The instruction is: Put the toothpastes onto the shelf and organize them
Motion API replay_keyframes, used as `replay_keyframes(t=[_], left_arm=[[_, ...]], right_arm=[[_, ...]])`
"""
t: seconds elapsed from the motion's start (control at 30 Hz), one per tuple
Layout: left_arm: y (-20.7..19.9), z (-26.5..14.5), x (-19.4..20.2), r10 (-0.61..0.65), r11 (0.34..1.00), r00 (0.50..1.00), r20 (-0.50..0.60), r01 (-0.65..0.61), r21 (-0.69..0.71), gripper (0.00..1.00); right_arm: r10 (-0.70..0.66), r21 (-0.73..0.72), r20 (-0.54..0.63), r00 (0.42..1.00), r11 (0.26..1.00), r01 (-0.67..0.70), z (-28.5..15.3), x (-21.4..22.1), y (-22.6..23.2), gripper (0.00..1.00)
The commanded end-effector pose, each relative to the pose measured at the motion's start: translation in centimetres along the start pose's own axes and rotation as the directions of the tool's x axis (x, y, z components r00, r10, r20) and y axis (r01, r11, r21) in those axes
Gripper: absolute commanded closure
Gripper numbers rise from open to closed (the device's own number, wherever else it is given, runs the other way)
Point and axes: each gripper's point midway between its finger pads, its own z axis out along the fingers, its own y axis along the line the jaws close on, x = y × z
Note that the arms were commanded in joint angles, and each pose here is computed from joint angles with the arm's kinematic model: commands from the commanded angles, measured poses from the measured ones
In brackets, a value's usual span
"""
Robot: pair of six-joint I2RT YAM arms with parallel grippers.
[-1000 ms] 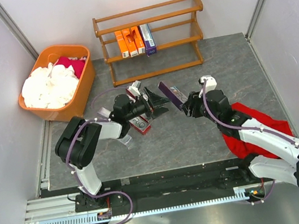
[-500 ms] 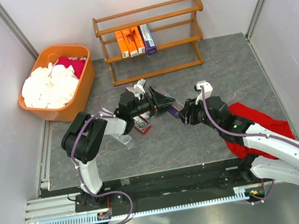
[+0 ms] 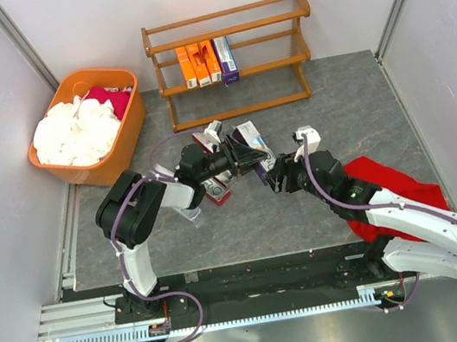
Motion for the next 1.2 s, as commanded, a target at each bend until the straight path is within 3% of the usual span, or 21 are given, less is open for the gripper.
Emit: replay_keyframes(t=[0.0,0.3,0.4,0.57,0.7,0.8,0.93,1.03,1.17], left_arm=[[-3.2,0.0,0.5,0.03,0.989,0.999,-0.023,-0.027,0.143,0.58],[-3.8,-0.3,0.8,0.01,0.985,0.999,-0.032,-0.004,0.173,0.57],[-3.8,-0.4,0.9,0.007,0.986,1.0,-0.03,-0.002,0.168,0.57],[-3.8,-0.4,0.9,0.009,0.986,0.999,-0.03,-0.004,0.164,0.57],[-3.9,-0.4,0.9,0.009,0.985,0.999,-0.033,-0.003,0.17,0.57],[-3.7,-0.4,0.9,0.004,0.986,0.999,-0.032,0.002,0.166,0.57],[-3.7,-0.4,0.9,0.004,0.986,0.999,-0.032,0.001,0.165,0.52],[-3.7,-0.3,0.8,0.008,0.986,1.0,-0.029,-0.003,0.166,0.47],[-3.7,-0.4,0.9,0.011,0.986,0.999,-0.03,-0.006,0.166,0.36]], right_arm=[[0.023,0.004,0.085,0.996,1.0,-0.023,0.3,-1.7,0.3,0.24],[-0.006,0.025,0.055,0.998,1.0,0.005,1.7,-0.5,-0.1,0.25],[-0.033,0.071,0.056,0.998,0.997,0.029,1.4,-0.7,-0.9,0.19],[-0.05,0.134,0.097,0.994,0.99,0.037,0.5,-1.6,-2.1,0.02],[-0.053,0.107,0.11,0.993,0.993,0.041,0.7,-1.6,-1.7,0.02],[-0.048,0.075,0.117,0.992,0.996,0.04,1.0,-1.7,-1.0,0.09],[-0.059,0.046,0.113,0.992,0.997,0.054,1.2,-1.5,0.0,0.36],[-0.07,0.047,0.115,0.991,0.997,0.065,1.1,-1.5,0.2,0.48],[-0.07,0.059,0.12,0.99,0.996,0.063,0.9,-1.5,0.0,0.57]])
